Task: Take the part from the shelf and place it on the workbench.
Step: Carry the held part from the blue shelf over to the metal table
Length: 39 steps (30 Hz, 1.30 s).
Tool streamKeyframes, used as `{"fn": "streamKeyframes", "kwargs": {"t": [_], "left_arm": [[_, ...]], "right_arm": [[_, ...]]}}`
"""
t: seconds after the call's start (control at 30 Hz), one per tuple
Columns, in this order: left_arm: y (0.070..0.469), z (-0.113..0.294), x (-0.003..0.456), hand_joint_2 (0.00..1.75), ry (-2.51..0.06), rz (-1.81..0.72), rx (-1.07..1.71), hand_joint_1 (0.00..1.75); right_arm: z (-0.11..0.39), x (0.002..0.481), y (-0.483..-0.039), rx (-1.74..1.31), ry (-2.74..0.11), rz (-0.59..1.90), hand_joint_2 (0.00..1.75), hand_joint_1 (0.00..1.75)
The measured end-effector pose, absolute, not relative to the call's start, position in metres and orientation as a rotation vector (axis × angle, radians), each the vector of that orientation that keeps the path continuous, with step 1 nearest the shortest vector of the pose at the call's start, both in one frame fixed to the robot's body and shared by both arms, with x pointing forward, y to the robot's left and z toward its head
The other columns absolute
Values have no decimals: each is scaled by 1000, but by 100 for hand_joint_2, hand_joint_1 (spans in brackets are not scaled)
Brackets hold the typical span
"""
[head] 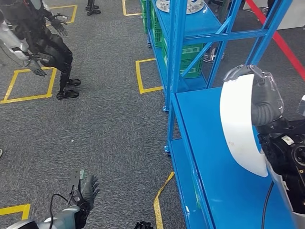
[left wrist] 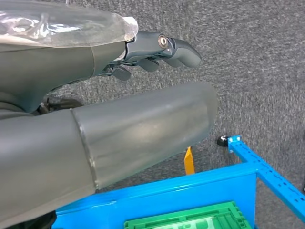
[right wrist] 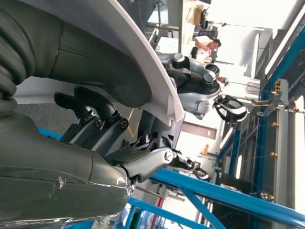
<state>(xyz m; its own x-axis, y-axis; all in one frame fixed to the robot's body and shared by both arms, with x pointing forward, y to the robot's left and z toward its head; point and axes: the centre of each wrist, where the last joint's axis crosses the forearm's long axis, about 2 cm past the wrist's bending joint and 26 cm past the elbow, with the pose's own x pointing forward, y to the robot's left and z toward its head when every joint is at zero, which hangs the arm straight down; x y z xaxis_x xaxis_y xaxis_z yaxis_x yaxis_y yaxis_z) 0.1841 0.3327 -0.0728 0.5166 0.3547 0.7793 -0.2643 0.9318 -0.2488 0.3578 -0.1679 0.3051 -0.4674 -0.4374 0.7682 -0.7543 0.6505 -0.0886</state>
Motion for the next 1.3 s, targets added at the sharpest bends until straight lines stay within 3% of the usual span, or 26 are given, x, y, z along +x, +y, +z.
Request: {"fn": "streamKeyframes", "kwargs": {"t": [1.3], "left_arm": [[331, -71, 189, 0, -998, 315, -27, 0]], "right_arm": [[305, 353, -164, 880, -2113, 555, 175, 175]]}}
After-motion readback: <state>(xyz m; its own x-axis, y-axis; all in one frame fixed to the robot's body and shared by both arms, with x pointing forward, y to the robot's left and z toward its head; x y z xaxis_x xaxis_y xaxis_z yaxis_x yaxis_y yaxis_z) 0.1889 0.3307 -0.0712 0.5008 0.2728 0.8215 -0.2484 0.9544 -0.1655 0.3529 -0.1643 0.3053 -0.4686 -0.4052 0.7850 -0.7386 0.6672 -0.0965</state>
